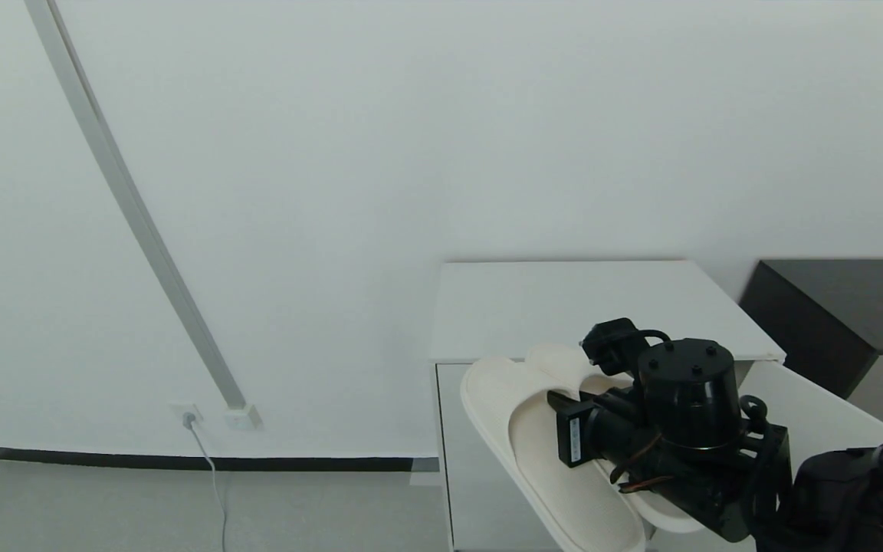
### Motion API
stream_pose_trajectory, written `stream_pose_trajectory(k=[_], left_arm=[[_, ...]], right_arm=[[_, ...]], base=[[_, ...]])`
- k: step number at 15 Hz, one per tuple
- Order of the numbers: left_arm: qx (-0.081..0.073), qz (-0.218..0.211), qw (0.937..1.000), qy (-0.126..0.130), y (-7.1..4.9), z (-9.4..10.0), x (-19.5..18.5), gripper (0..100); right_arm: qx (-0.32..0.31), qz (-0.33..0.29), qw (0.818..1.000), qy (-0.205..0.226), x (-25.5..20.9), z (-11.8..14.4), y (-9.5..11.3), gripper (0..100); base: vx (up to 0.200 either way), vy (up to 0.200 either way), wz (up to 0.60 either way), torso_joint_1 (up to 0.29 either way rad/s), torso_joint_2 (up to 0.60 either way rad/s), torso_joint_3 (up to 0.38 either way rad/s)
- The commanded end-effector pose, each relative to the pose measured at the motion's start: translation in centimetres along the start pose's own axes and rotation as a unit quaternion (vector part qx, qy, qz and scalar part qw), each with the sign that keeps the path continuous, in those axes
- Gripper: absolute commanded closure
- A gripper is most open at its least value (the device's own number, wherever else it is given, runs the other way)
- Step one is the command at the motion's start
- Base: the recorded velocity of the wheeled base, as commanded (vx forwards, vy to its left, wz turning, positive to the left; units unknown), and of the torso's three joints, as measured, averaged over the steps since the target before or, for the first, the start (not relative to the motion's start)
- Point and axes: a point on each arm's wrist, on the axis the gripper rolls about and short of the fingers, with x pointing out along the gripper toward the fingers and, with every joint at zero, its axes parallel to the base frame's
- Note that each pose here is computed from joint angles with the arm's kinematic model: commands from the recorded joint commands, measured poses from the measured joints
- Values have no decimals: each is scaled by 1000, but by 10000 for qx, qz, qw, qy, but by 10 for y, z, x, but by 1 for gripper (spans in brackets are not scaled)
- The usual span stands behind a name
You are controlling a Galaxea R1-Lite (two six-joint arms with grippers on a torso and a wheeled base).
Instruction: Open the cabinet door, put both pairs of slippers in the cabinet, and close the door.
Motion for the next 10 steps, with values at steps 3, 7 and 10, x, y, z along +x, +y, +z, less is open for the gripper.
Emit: stream_pose_trajectory(k=[3,7,10], left_arm=[[-2,2,10000,7,0,0,0,100],[-2,2,10000,7,0,0,0,100],[-2,2,10000,7,0,0,0,100]], right_arm=[[-7,-6,10000,23,1,-1,0,100],[-10,-3,10000,9,1,0,0,100],[-17,10,10000,18,0,-1,1,100]], base=[[0,-200,0,6,-4,4],[0,-200,0,6,2,0],[0,-200,0,4,4,6]])
